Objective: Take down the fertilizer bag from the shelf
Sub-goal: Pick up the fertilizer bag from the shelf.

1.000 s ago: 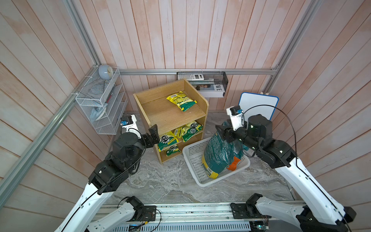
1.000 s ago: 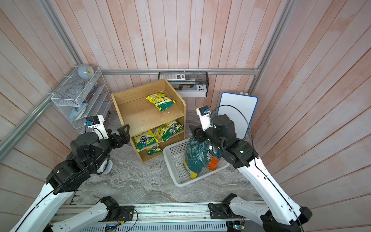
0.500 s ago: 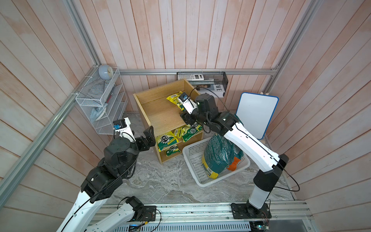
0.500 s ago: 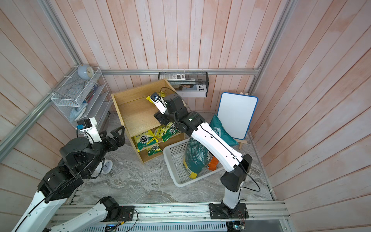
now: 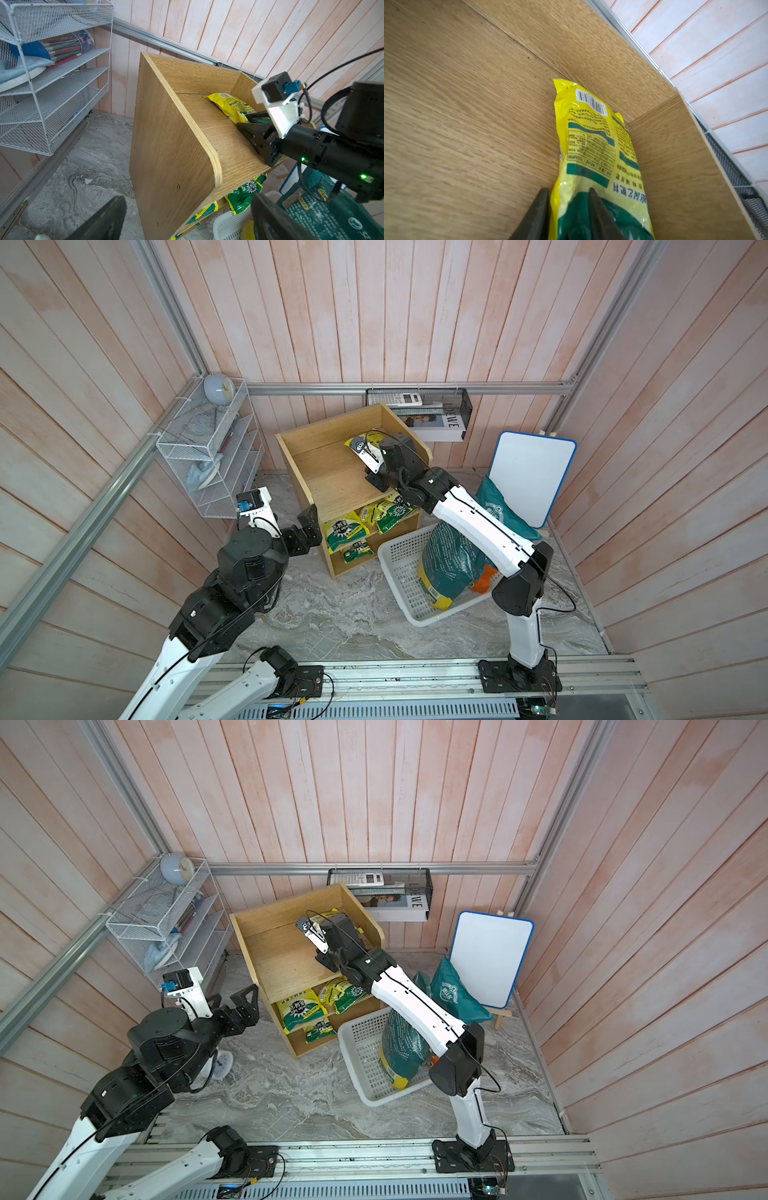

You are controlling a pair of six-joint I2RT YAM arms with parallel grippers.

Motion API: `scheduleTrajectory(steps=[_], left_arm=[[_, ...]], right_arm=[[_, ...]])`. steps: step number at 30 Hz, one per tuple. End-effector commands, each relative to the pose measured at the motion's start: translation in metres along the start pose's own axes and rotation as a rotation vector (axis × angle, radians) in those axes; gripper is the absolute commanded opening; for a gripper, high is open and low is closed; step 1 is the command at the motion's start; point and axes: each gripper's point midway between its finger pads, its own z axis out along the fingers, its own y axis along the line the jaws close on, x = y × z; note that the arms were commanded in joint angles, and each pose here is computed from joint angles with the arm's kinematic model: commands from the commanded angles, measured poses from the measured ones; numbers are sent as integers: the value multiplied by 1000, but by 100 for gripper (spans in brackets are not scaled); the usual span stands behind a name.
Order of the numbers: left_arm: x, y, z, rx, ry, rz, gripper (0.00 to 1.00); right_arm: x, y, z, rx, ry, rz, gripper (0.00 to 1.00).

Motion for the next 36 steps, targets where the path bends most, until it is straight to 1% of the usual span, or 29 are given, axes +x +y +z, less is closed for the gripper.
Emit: scheduleTrajectory(steps=[1, 5, 9, 12, 17, 23, 26, 29, 33, 36], left_arm=[[0, 8, -1, -30, -14, 16, 100], [2, 7, 0, -29, -8, 17, 100], [5, 5, 3, -24, 4, 22, 100], [12, 3, 8, -18, 23, 34, 100], [22, 3, 17, -33, 41, 70, 100], [28, -5, 39, -34, 32, 107, 100], [30, 1, 54, -87, 29, 112, 100], [29, 12, 67, -120, 22, 59, 100], [30, 22, 81, -127, 19, -1, 100], [34, 21, 91, -127, 37, 2, 99]], right_arm=[[-8, -9, -5, 7, -18, 19, 1], [-32, -18, -36, -37, -94, 111, 0], [-61, -33, -88, -97, -204, 224, 0], [-70, -38, -130, -136, -255, 253, 0], [-58, -33, -196, -176, -275, 263, 0], [-20, -22, -260, -281, -272, 418, 0], [1, -17, -281, -316, -230, 481, 0], [27, -4, -288, -362, -110, 511, 0], [61, 26, -278, -437, 76, 536, 0], [85, 40, -268, -440, 199, 557, 0]])
